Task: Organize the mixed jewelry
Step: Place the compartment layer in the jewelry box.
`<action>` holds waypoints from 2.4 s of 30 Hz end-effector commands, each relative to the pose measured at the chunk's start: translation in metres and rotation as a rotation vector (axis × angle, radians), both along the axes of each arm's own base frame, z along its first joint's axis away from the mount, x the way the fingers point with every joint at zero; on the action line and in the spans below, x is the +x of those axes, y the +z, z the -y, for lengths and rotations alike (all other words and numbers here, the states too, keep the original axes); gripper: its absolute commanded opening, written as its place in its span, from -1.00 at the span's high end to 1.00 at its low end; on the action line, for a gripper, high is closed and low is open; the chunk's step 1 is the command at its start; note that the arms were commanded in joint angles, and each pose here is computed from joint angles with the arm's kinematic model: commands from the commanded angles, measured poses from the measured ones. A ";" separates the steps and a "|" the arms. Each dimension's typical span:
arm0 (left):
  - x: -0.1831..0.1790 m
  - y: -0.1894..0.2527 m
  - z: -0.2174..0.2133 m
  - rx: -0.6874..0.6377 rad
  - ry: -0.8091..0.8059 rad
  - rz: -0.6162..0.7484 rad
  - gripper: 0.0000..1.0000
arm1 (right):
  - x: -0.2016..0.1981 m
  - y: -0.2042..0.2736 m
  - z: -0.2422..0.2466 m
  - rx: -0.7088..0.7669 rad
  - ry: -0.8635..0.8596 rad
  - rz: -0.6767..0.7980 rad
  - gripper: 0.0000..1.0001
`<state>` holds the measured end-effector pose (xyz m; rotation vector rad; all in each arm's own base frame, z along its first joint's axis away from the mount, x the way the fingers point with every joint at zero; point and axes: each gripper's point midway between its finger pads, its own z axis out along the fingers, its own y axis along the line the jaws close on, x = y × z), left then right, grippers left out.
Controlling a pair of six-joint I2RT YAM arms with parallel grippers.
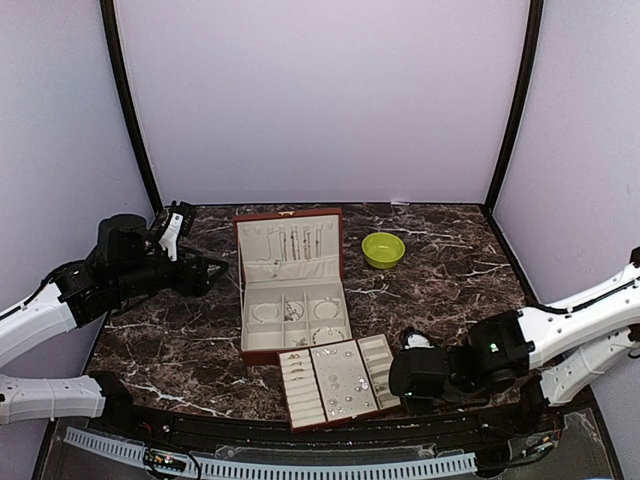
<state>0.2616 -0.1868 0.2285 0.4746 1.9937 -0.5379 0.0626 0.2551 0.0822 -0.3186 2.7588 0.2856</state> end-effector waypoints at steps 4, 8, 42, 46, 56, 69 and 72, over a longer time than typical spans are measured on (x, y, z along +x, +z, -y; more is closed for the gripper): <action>0.001 -0.001 -0.001 0.006 -0.004 0.007 -0.57 | 0.022 0.035 -0.012 0.110 -0.056 0.044 1.00; 0.000 -0.001 -0.001 0.004 -0.003 0.005 -0.57 | 0.033 0.042 -0.012 0.122 -0.076 0.049 1.00; -0.003 0.012 -0.007 -0.007 0.010 0.038 -0.57 | 0.137 0.038 -0.033 -0.039 -0.136 -0.025 1.00; -0.003 0.020 -0.016 0.009 0.047 0.073 -0.57 | 0.144 0.035 -0.037 -0.066 -0.140 -0.031 1.00; -0.002 0.025 -0.028 0.027 0.098 0.102 -0.59 | 0.162 0.036 -0.051 -0.101 -0.135 -0.010 1.00; -0.004 0.025 -0.025 0.014 0.084 0.098 -0.59 | 0.170 0.031 -0.077 -0.081 -0.109 -0.019 1.00; -0.005 0.025 -0.025 0.013 0.082 0.098 -0.59 | 0.168 0.029 -0.087 -0.072 -0.096 -0.022 1.00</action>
